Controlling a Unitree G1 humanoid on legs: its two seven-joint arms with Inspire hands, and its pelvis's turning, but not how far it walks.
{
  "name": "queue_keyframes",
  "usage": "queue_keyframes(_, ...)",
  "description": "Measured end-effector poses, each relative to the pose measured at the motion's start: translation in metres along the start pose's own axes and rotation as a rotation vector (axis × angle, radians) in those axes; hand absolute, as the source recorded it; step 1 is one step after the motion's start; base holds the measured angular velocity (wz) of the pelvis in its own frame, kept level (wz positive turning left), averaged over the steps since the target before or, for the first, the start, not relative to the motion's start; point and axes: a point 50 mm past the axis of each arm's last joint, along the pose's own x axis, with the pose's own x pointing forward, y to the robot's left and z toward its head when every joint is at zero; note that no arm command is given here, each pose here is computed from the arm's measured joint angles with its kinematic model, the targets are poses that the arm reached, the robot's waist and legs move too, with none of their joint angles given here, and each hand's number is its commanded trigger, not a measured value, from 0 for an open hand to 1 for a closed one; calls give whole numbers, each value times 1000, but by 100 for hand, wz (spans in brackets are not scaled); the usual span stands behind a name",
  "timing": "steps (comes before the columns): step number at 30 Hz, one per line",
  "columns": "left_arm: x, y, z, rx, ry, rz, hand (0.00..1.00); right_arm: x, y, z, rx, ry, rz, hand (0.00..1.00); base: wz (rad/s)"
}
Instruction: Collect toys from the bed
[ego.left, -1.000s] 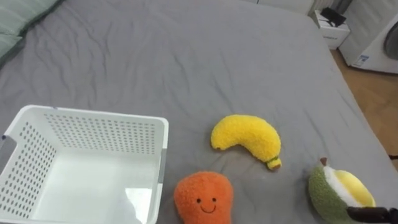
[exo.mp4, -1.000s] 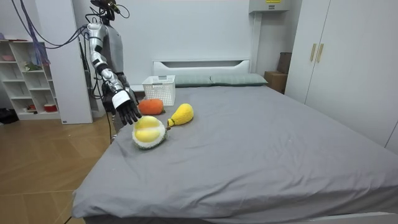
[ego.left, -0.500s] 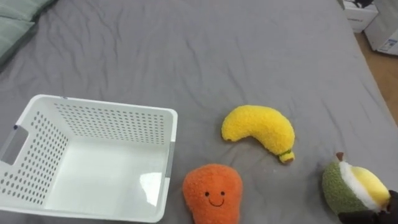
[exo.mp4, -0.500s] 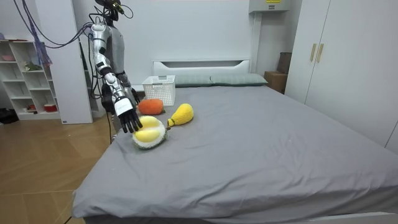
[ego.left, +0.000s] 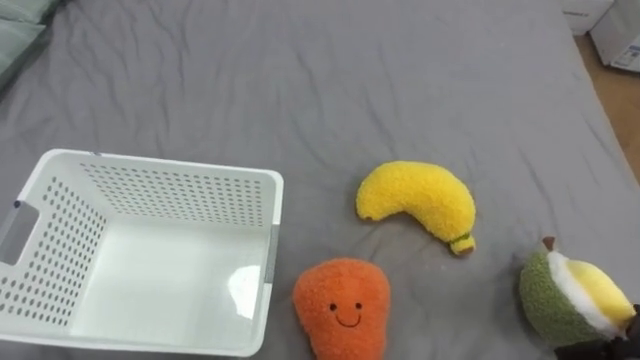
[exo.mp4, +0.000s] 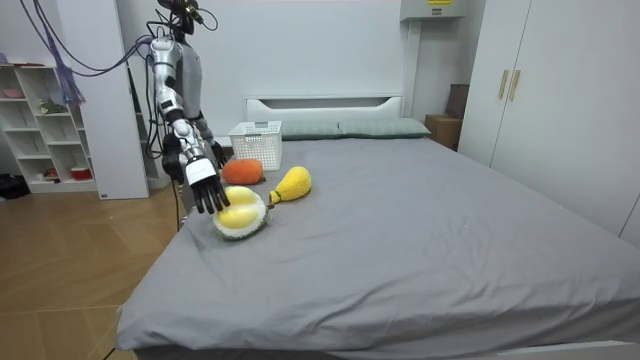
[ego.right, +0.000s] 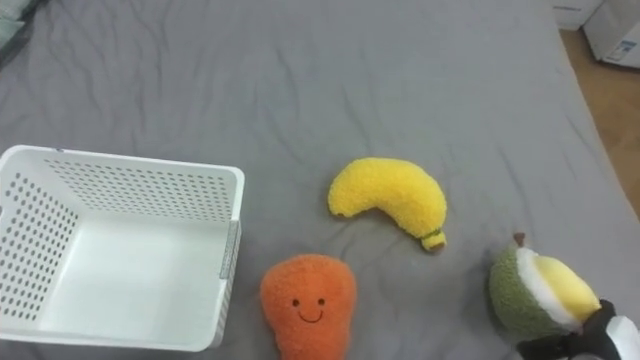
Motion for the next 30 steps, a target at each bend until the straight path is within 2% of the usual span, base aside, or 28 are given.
queue_keyframes(8,0,-12,9,26,-26,-51,0,5,-5,26,29,-43,-113,0,3)
queue_keyframes(15,0,-21,19,37,-59,-112,0,9,-14,64,64,-146,-211,0,2)
queue_keyframes(24,0,-33,34,48,-84,-161,0,13,-23,75,-3,-198,-230,0,-1)
queue_keyframes(25,0,-34,37,48,-91,-169,0,13,-22,75,-8,-199,-220,15,0)
queue_keyframes(26,0,-35,38,47,-95,-174,0,13,-22,75,-11,-201,-218,34,0)
queue_keyframes(27,0,-35,40,45,-100,-177,0,13,-21,75,-13,-201,-212,62,7)
queue_keyframes(28,0,-36,41,45,-102,-178,0,13,-20,73,-22,-193,-204,100,8)
queue_keyframes(30,0,-36,42,42,-100,-182,0,14,-19,69,-36,-174,-184,100,10)
